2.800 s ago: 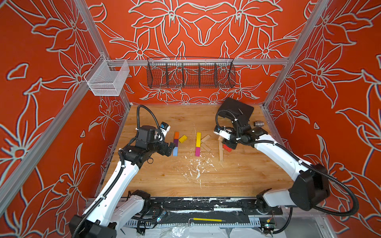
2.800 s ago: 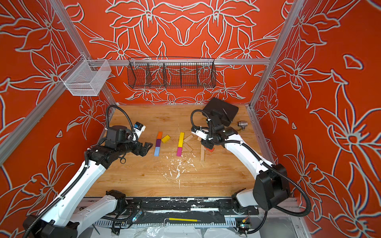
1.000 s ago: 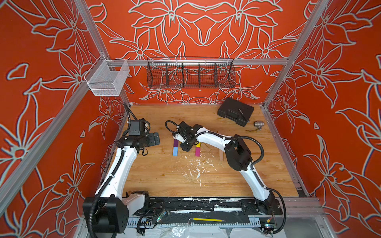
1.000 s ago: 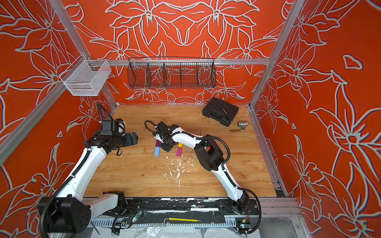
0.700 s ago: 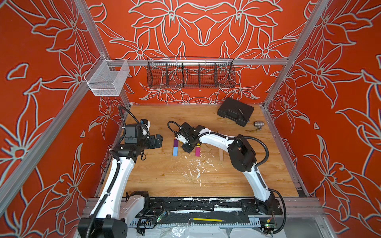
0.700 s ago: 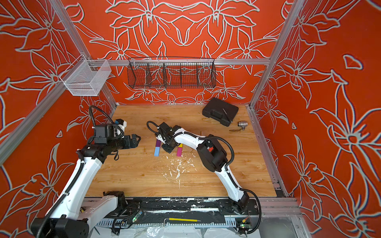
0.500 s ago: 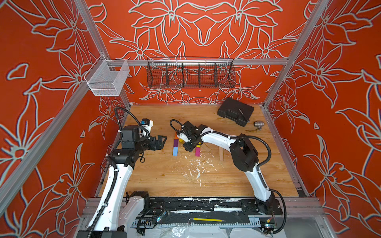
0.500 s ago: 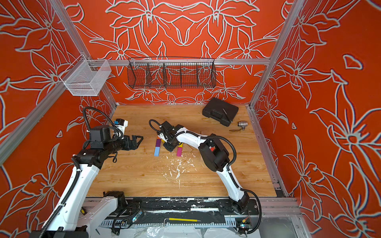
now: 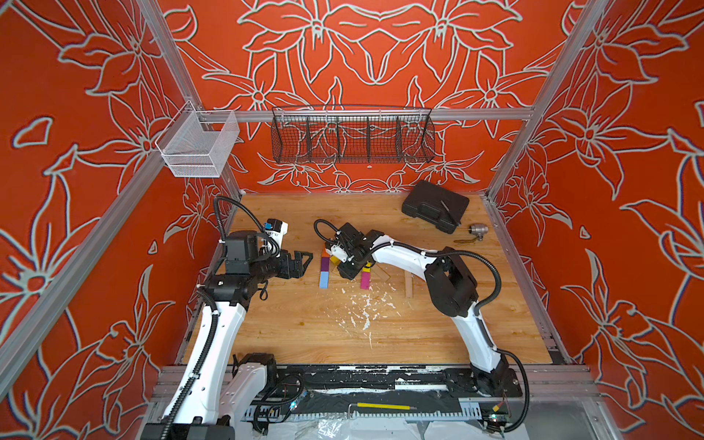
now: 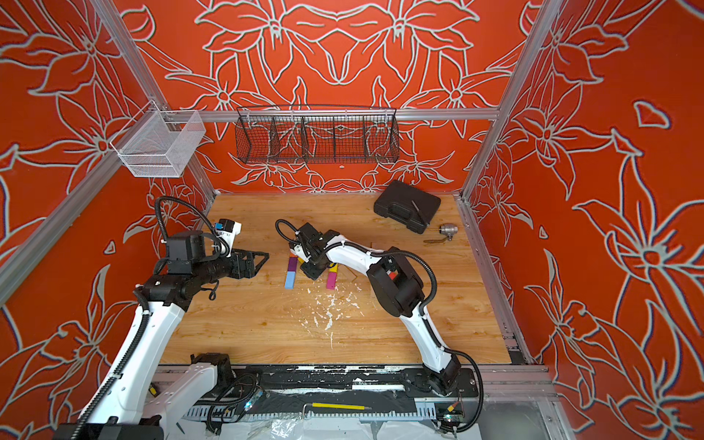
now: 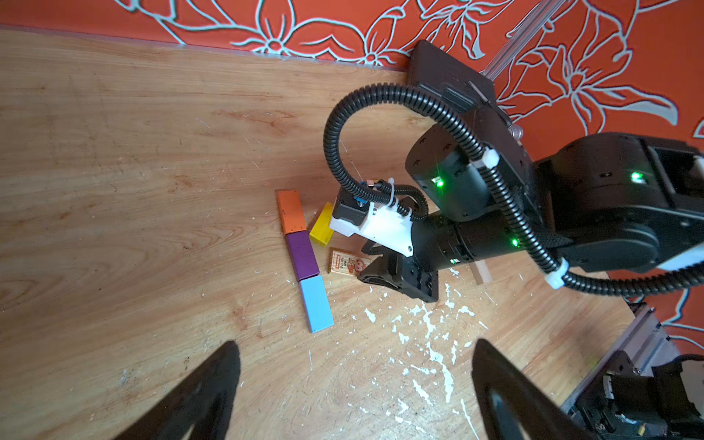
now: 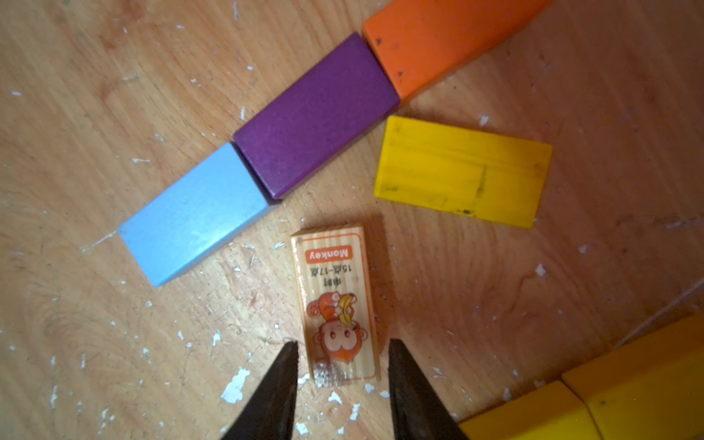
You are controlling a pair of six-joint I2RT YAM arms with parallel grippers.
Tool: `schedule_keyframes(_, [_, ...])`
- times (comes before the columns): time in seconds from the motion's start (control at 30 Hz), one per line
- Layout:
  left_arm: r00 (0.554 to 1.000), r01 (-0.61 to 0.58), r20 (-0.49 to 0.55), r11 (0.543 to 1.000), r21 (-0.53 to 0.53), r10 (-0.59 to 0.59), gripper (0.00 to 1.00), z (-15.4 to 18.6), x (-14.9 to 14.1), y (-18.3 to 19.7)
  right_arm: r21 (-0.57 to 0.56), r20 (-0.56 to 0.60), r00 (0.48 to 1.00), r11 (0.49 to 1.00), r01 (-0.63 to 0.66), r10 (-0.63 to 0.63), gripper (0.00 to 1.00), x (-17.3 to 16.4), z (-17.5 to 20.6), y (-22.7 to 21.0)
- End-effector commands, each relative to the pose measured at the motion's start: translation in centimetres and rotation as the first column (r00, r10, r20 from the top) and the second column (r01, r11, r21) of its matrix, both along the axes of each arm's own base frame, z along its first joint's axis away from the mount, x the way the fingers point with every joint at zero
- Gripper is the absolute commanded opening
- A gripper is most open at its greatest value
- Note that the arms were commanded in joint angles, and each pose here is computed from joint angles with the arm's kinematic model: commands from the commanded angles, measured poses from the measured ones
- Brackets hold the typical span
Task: Assemble the letter k with building blocks
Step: Assemble the building block at the center of the board.
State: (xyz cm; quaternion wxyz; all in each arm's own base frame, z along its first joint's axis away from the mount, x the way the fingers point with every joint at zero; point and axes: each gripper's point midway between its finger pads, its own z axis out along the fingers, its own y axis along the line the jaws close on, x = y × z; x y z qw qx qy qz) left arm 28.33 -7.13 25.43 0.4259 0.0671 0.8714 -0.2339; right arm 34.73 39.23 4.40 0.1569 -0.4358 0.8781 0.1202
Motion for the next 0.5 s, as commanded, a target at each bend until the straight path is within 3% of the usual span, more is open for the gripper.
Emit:
schedule_keyframes(0.0, [1.000,0.017,0.016,1.000,0.006,-0.017,0.93,0.21,-0.01,-0.15,0.015,-0.027,1.000,1.000,0.008,-0.007,0.39,-0.16,-0.54,0.74])
schedule_keyframes(0.47, [1.000,0.024,0.006,1.000,0.002,-0.024,0.93,0.09,0.10,-0.23,0.023,-0.044,0.999,0.999,0.028,-0.027,0.33,0.19,-1.39,1.39])
